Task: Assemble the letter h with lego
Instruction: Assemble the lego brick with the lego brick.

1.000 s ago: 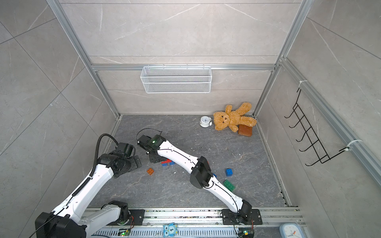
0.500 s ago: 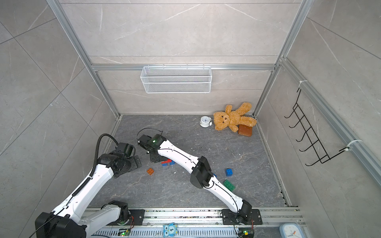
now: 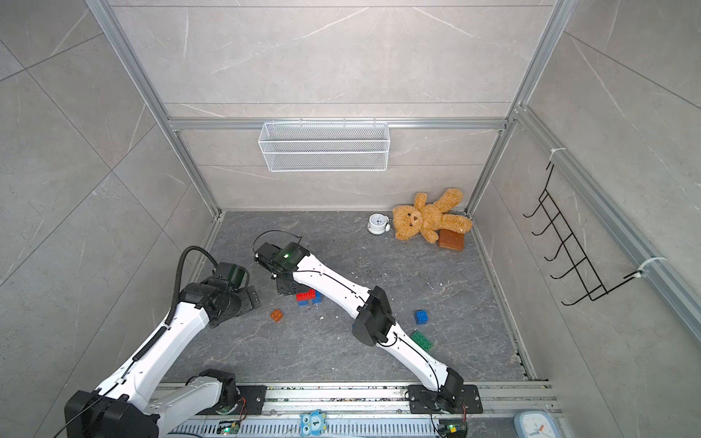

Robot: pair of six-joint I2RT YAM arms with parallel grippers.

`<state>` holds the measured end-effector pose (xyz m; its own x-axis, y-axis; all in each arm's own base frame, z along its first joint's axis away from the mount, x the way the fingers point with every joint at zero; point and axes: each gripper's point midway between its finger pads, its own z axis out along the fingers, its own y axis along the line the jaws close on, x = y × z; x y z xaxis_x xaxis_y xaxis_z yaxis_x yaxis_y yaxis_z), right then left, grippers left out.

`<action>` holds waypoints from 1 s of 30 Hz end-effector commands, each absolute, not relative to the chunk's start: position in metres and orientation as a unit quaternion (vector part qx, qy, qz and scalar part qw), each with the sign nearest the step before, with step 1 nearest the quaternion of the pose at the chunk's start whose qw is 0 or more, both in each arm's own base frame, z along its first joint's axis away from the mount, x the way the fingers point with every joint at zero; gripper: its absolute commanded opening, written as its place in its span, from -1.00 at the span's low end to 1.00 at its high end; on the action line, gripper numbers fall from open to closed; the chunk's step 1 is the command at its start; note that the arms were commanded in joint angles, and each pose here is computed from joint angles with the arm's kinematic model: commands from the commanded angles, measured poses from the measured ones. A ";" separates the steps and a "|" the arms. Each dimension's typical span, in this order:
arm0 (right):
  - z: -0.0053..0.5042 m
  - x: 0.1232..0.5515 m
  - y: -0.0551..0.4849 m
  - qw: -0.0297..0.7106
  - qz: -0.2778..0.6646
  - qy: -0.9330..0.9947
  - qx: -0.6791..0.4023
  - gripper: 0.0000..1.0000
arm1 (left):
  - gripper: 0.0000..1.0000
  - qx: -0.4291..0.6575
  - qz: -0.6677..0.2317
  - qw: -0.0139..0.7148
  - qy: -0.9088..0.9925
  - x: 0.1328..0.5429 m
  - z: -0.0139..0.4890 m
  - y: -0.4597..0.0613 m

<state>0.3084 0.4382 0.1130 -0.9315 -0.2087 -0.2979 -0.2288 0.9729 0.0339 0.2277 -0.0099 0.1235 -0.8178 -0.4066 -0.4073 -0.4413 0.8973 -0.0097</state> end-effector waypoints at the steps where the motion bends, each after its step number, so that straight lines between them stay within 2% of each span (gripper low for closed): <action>1: 0.116 0.307 0.430 0.138 0.030 0.984 -0.112 -1.00 | 0.96 -0.221 0.044 0.223 0.948 0.232 0.136 -0.008; 30: 0.087 0.302 0.431 0.112 0.014 0.986 -0.119 -1.00 | 0.96 -0.220 0.044 0.223 0.948 0.233 0.137 -0.009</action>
<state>0.3047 0.4317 0.0980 -0.9463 -0.2146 -0.2420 -0.2265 0.9737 0.0223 0.2278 -0.0100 0.1235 -0.8177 -0.4067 -0.4074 -0.4412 0.8974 -0.0102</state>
